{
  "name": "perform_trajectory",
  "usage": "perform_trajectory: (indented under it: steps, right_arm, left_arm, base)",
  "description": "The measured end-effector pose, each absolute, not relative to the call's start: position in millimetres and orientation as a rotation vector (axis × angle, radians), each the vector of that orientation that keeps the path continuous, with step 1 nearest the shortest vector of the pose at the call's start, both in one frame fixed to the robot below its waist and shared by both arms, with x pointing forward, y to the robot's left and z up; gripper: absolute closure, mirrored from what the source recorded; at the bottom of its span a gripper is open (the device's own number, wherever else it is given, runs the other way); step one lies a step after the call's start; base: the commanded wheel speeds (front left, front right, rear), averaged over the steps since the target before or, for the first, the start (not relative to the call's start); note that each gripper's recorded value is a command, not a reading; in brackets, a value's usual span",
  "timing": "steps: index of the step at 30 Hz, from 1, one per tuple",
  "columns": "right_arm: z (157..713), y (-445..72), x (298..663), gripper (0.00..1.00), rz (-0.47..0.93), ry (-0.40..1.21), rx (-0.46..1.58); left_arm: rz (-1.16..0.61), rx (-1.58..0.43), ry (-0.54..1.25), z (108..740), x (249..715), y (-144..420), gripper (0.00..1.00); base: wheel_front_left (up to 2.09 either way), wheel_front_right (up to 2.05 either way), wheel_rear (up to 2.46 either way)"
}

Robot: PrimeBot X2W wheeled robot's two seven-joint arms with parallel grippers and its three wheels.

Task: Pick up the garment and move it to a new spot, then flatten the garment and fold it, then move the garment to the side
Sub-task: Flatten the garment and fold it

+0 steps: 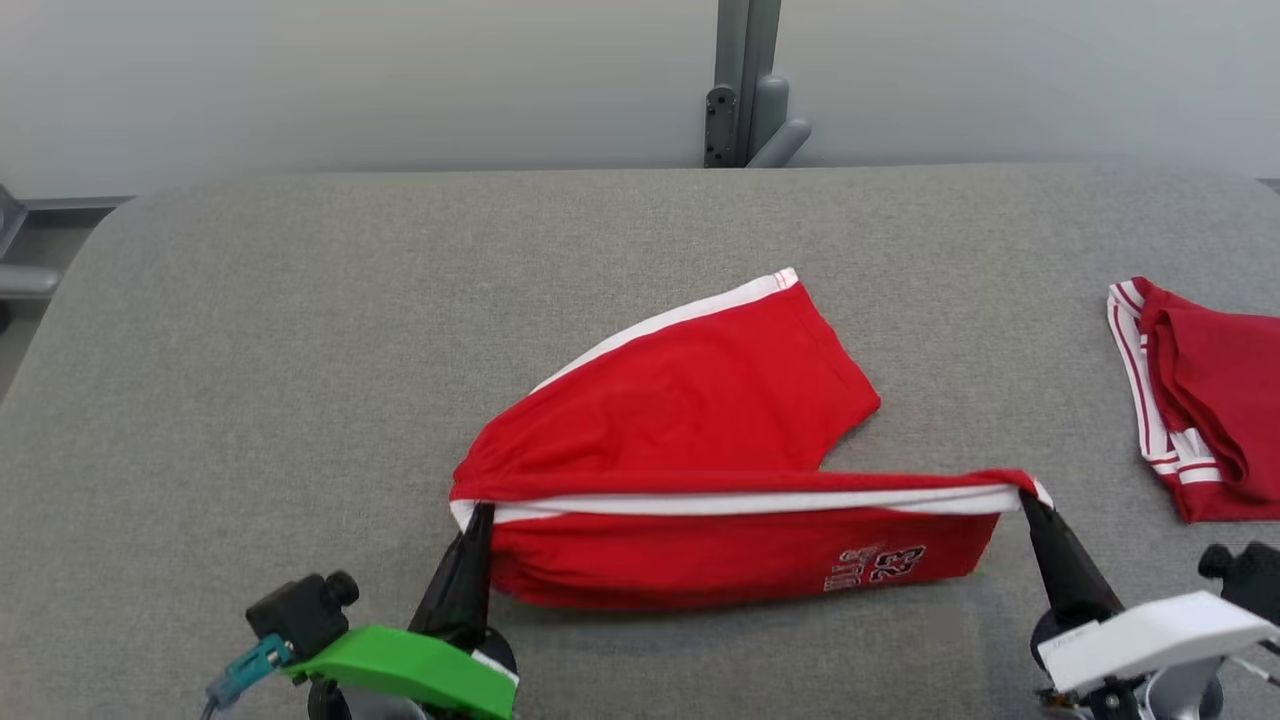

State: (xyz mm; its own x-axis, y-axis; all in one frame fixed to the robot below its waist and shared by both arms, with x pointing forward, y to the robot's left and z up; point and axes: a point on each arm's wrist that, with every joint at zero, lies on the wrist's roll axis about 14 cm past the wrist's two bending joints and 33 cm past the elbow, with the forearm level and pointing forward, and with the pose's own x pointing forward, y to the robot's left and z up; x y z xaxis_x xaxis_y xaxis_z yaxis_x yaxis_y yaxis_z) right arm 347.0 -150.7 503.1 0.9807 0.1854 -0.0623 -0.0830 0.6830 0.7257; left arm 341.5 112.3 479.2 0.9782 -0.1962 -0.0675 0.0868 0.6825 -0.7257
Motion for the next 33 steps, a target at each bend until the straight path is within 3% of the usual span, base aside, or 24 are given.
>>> perform_trajectory:
  steps: [18, 33]
  right_arm:
    - [487.5, -106.0, 525.7, 1.0, 0.274, 0.289, 0.58]
    - [435.2, -52.6, 572.5, 1.0, 0.323, 0.442, 0.487]
  left_arm:
    - [-0.004, -0.75, 0.213, 449.7, 454.7, 131.7, 1.0]
    - [0.089, -0.742, 0.294, 417.0, 466.3, 148.6, 1.0]
  base:
    - [0.0, 0.0, 0.0]
    - [0.0, 0.0, 0.0]
